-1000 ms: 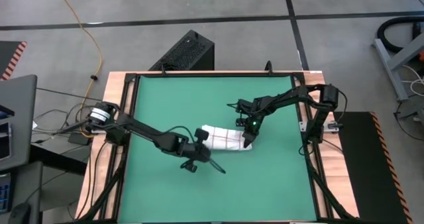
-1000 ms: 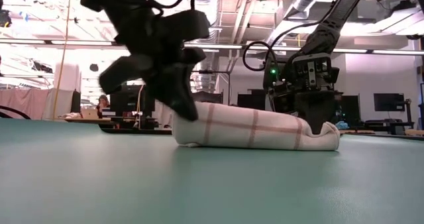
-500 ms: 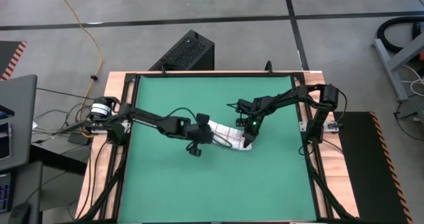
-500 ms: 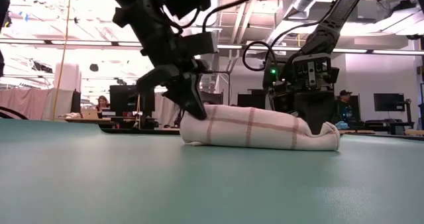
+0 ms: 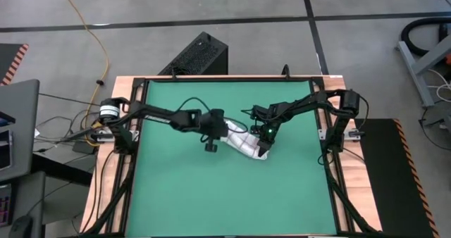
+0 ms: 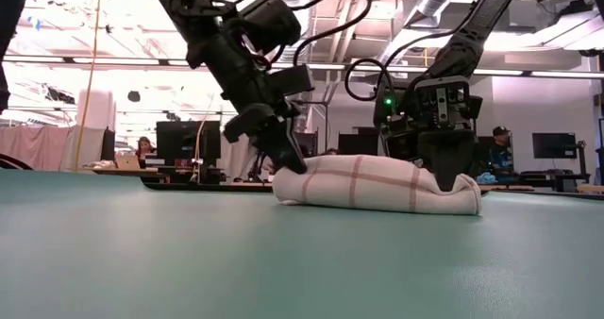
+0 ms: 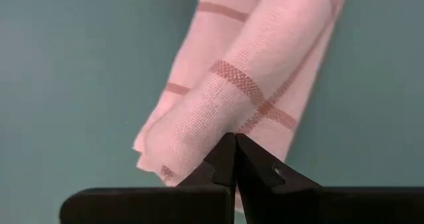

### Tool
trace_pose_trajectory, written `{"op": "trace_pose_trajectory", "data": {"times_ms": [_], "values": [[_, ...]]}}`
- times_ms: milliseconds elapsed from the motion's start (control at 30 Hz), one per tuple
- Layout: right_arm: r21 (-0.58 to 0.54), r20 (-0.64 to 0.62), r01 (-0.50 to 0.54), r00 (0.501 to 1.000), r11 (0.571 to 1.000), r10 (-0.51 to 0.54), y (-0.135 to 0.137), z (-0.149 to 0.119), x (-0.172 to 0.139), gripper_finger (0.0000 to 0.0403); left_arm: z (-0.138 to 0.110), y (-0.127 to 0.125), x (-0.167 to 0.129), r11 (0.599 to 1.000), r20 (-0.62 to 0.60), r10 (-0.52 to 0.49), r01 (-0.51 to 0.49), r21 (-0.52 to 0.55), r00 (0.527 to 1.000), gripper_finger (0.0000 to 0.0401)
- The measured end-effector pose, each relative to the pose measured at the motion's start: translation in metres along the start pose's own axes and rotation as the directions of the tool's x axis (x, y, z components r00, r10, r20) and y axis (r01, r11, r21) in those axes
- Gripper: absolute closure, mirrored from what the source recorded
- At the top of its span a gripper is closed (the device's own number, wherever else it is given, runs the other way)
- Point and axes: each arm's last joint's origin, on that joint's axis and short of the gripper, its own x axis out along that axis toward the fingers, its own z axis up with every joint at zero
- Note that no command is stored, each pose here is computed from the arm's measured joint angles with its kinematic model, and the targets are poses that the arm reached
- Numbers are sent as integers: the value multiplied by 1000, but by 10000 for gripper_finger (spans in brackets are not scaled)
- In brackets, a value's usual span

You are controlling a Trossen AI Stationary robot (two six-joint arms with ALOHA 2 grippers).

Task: Roll towel into tight, uniform cylinder
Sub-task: Roll the white patterned towel

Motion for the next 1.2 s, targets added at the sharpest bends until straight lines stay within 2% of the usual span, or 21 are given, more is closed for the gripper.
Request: {"op": "trace_pose_trajectory", "data": {"times_ms": [167, 433, 667, 1000, 1200], "values": [[4, -2, 0, 1000, 1000, 0, 0, 0, 0, 367, -1, 12, 3, 999, 41, 18, -19, 26, 999, 401], [15, 3, -2, 1000, 1000, 2, 1, 0, 0, 367, 1, 19, 1, 990, 70, 24, -33, 134, 997, 401], [18, 2, -2, 1000, 1000, 2, 1, 0, 0, 367, 9, 20, 1, 982, 174, 2, -35, 188, 985, 401], [39, 4, -5, 1000, 999, 5, 1, 1, 1, 367, -16, 14, 34, 981, 50, -66, 56, 187, 997, 401], [58, -1, -26, 1000, 998, 26, 1, 0, 0, 367, -29, 20, 38, 982, -15, -118, 119, 148, 993, 401]]}}
